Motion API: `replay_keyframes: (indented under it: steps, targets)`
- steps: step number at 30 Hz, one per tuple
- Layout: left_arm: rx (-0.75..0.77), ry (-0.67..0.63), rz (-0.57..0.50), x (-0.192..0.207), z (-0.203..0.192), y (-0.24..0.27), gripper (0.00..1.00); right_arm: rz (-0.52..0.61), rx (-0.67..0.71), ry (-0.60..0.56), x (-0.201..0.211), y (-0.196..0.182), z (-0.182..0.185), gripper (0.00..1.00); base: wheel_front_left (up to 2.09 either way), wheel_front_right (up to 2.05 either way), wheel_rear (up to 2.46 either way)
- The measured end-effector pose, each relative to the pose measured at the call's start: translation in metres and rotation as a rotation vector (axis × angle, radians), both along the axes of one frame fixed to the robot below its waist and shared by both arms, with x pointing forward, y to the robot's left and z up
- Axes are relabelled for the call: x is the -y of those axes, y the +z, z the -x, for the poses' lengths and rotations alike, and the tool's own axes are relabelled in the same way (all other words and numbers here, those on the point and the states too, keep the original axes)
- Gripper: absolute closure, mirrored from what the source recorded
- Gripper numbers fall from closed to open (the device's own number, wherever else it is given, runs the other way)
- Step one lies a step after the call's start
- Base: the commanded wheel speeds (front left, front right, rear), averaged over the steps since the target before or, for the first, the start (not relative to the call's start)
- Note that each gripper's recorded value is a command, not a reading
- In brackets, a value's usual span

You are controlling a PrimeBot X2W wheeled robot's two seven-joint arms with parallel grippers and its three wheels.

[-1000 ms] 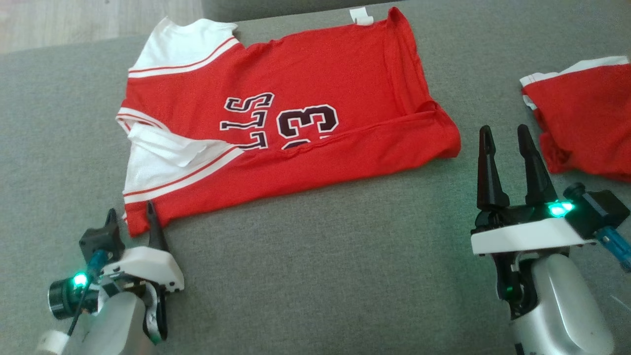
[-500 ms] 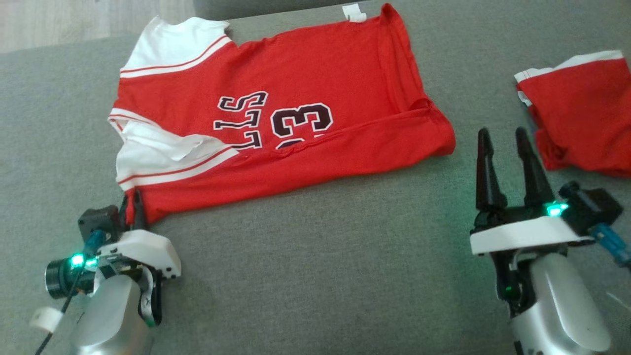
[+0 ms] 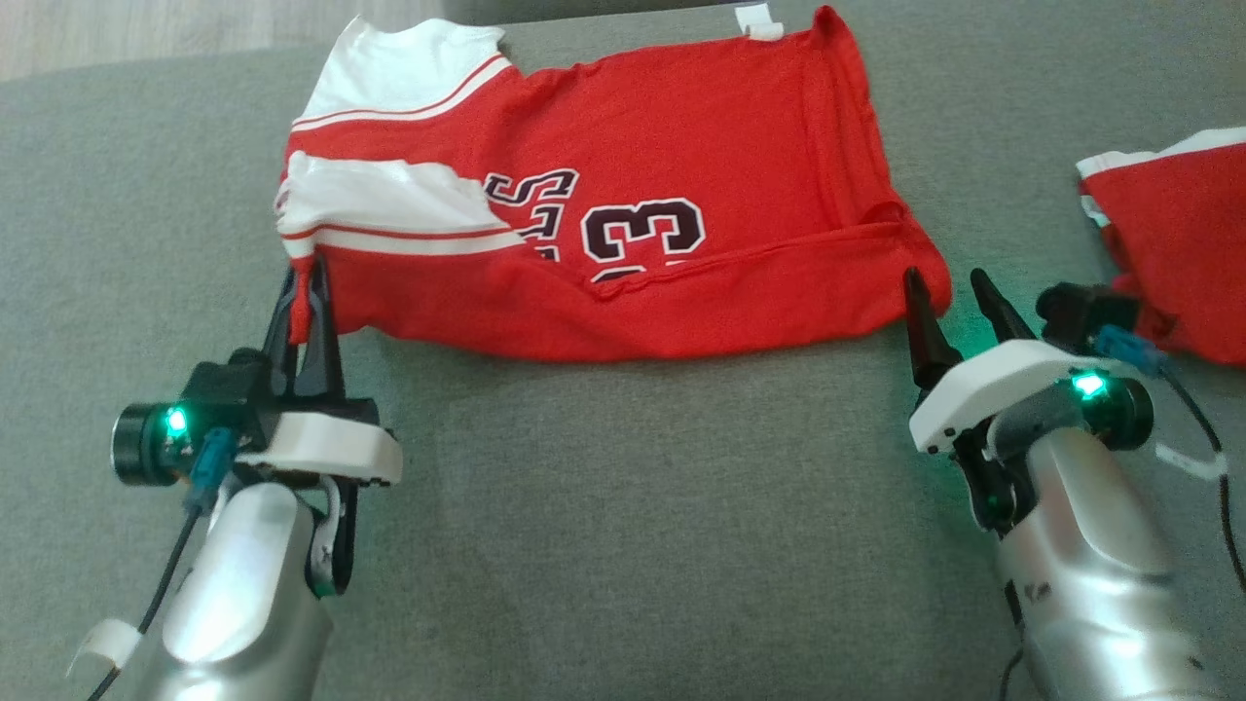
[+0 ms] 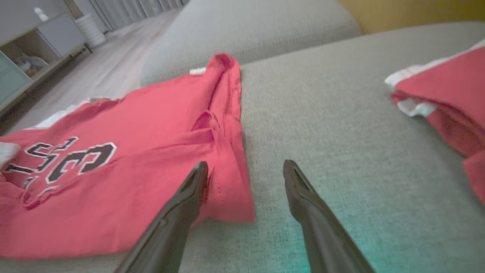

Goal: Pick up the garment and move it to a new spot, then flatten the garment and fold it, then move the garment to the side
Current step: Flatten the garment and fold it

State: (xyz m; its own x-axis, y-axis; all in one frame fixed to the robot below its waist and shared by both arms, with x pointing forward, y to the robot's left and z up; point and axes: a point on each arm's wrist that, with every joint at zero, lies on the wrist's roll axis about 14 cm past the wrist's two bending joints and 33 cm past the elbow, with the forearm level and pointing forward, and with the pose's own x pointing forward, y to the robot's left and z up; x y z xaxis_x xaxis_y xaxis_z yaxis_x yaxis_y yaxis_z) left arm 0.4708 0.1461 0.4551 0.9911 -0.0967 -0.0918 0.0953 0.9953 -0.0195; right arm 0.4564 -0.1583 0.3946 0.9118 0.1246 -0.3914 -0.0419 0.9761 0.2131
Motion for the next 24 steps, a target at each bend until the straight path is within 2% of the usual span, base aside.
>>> replay_keyframes:
  steps: [5, 10, 11, 12, 18, 24]
  targets:
    - [-0.003, -0.007, -0.008, 0.000, 0.003, -0.002, 1.00, 0.046, -0.111, 0.060, -0.011, -0.022, -0.005, 0.00, 0.00, 0.00, 0.00]
    - [-0.011, 0.002, -0.012, -0.005, 0.005, -0.005, 1.00, 0.089, -0.142, 0.123, -0.024, -0.025, -0.014, 0.02, 0.00, 0.00, 0.00]
    - [-0.013, 0.004, -0.014, -0.006, 0.006, -0.005, 1.00, 0.101, -0.148, 0.131, -0.024, -0.025, -0.014, 0.70, 0.00, 0.00, 0.00]
    - [-0.015, 0.006, -0.016, -0.007, 0.007, -0.005, 1.00, 0.112, -0.149, 0.137, -0.024, -0.025, -0.015, 1.00, 0.00, 0.00, 0.00]
    - [-0.069, 0.009, -0.028, -0.009, 0.013, -0.013, 1.00, 0.168, -0.121, 0.145, -0.019, -0.019, -0.012, 1.00, 0.00, 0.00, 0.00]
    - [-0.159, -0.015, -0.037, -0.007, 0.034, -0.025, 1.00, 0.175, -0.080, 0.111, -0.009, -0.006, -0.005, 1.00, 0.00, 0.00, 0.00]
